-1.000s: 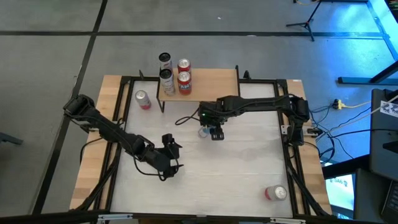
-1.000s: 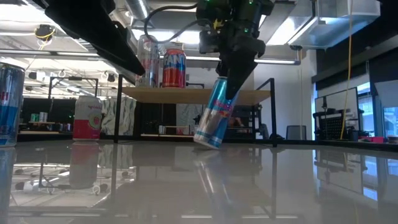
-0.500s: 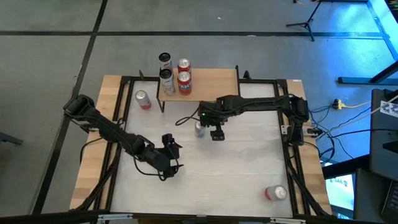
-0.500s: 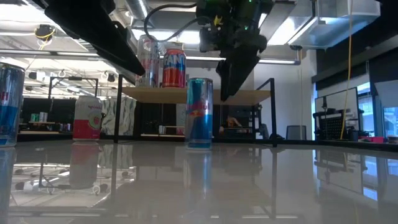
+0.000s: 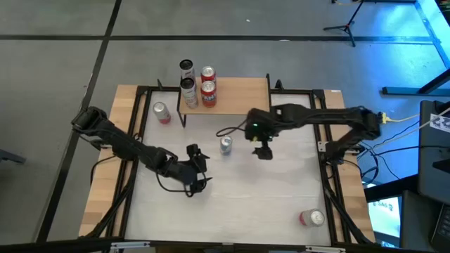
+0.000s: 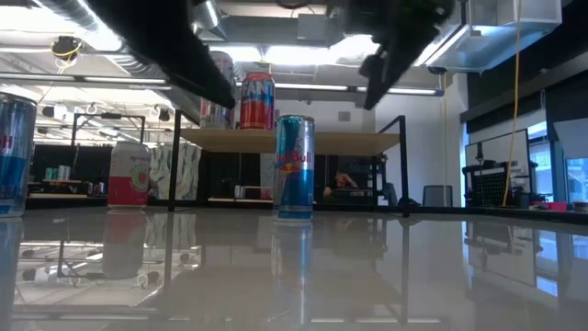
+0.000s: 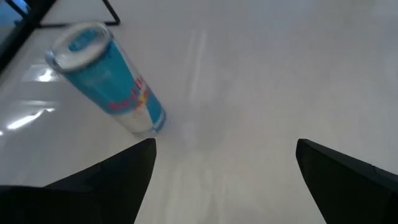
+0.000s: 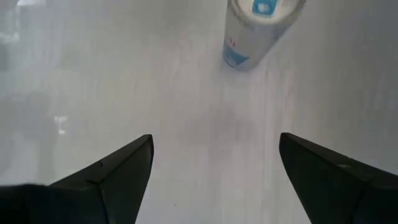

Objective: Place canned beverage on shelf
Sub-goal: Put the right blue soda can on the shelf

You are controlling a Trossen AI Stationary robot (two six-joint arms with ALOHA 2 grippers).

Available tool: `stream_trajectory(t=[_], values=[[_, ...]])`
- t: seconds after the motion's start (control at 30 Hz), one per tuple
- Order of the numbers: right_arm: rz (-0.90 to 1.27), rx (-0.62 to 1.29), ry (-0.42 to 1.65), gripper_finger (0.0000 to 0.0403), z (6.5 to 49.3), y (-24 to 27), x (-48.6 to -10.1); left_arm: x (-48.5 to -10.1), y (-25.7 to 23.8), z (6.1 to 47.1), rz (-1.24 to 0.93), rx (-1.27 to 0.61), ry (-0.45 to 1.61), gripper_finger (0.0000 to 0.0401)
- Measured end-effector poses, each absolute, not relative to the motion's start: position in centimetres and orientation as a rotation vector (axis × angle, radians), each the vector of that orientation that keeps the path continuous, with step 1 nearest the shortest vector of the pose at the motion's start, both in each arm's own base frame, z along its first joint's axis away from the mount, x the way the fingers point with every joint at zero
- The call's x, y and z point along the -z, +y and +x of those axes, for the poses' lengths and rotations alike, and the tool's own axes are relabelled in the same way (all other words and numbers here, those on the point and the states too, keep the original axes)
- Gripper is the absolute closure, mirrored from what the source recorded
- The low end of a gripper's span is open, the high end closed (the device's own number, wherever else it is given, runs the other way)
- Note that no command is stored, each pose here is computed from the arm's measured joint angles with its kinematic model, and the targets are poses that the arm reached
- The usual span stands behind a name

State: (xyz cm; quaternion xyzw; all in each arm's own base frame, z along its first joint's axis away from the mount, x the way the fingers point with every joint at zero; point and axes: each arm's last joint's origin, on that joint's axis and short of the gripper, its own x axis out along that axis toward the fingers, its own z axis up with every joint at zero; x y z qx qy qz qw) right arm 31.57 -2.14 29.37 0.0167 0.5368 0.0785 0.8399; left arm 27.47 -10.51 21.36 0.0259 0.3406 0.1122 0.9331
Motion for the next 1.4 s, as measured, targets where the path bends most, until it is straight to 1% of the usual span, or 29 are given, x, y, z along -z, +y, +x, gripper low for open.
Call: stream_trajectory(t=[0.1,0.23,0.4,0.57,0.77,0.83,0.9,1.03,1.17,1.23,1.4], values=[[0.028,-0.161,1.072,0.0061,29.4,-2.0,-28.0,-21.6,-9.5,28.1,0.068,-0.227,0.68,0.0025],[0.015,-0.154,0.97,0.0061,26.6,-1.7,-26.0,-22.1,-7.3,29.2,0.025,-0.196,0.677,0.0025],[-0.018,-0.131,0.846,0.0061,24.1,-1.6,-24.6,-24.6,-5.4,30.7,0.052,-0.18,0.653,0.0025],[-0.053,-0.09,0.732,0.0061,23.4,-1.6,-24.3,-28.3,-3.3,31.8,0.102,-0.177,0.659,0.0025],[-0.073,-0.053,0.688,0.0061,23.6,-1.8,-24.7,-30.4,0.7,33.0,0.115,-0.179,0.77,0.0028],[-0.08,-0.04,0.658,0.0061,23.8,-1.8,-24.9,-30.3,2.0,33.4,0.099,-0.149,0.816,0.0028],[-0.086,-0.027,0.634,0.0061,23.9,-1.9,-25.1,-29.7,3.0,34.0,0.077,-0.081,0.857,0.0028],[-0.076,-0.017,0.621,0.0061,24.3,-1.9,-25.0,-28.2,4.1,34.9,0.068,0.002,0.913,0.0028],[-0.064,-0.016,0.647,0.0061,24.9,-1.9,-24.3,-26.5,4.6,35.6,0.092,0.022,0.972,0.0028],[-0.065,-0.016,0.641,0.0061,25.4,-2.0,-23.9,-26.1,4.6,35.9,0.092,0.04,0.976,0.0028],[-0.06,-0.02,0.706,0.0061,26.1,-2.0,-22.5,-24.8,4.6,36.6,0.094,0.062,0.994,0.0028]])
